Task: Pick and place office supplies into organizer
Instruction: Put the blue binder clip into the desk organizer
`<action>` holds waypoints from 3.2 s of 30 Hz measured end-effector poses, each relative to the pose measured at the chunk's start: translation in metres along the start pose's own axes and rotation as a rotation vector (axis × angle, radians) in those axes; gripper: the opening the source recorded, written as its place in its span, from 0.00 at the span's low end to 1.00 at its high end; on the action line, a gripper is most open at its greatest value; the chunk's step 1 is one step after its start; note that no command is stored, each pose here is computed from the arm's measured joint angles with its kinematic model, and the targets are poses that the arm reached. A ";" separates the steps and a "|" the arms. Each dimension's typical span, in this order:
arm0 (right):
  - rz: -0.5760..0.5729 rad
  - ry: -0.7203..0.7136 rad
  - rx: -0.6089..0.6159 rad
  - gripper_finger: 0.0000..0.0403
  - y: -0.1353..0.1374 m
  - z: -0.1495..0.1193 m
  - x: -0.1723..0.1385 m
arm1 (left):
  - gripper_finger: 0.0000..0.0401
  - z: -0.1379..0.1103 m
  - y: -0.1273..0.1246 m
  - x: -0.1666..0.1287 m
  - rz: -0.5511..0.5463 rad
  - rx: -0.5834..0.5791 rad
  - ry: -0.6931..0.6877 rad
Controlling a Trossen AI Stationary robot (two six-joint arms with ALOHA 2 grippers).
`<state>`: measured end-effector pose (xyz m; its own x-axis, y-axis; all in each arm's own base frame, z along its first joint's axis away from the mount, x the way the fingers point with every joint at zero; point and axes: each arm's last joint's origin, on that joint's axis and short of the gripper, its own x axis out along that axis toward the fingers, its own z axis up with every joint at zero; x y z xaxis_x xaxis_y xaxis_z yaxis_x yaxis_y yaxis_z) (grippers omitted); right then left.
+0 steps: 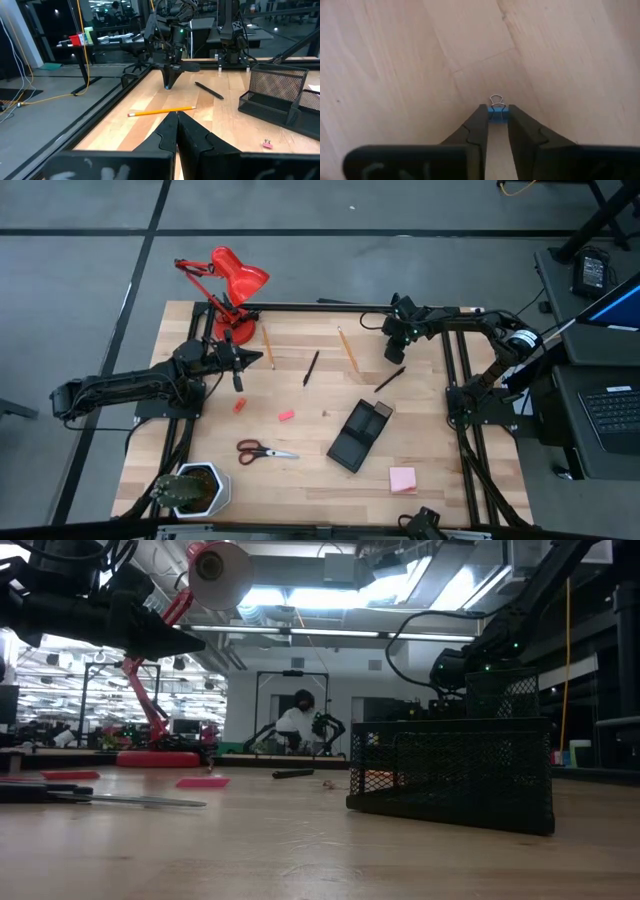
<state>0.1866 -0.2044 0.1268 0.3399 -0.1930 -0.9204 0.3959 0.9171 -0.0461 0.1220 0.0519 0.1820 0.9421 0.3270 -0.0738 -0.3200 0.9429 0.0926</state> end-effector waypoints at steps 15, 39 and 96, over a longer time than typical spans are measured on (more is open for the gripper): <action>0.000 -0.009 0.052 0.13 0.000 0.001 0.000 | 0.01 0.000 0.000 0.000 0.000 0.000 0.000; 0.059 0.018 0.025 0.13 0.020 0.050 -0.028 | 0.01 0.000 0.000 0.000 0.000 0.001 0.000; 0.321 0.142 0.004 0.13 0.245 0.088 -0.110 | 0.01 0.003 0.000 0.000 0.003 -0.059 -0.036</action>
<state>0.3212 0.0106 0.2504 0.3260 0.1560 -0.9324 0.2915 0.9216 0.2561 0.1222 0.0520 0.1854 0.9439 0.3280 -0.0378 -0.3269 0.9445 0.0338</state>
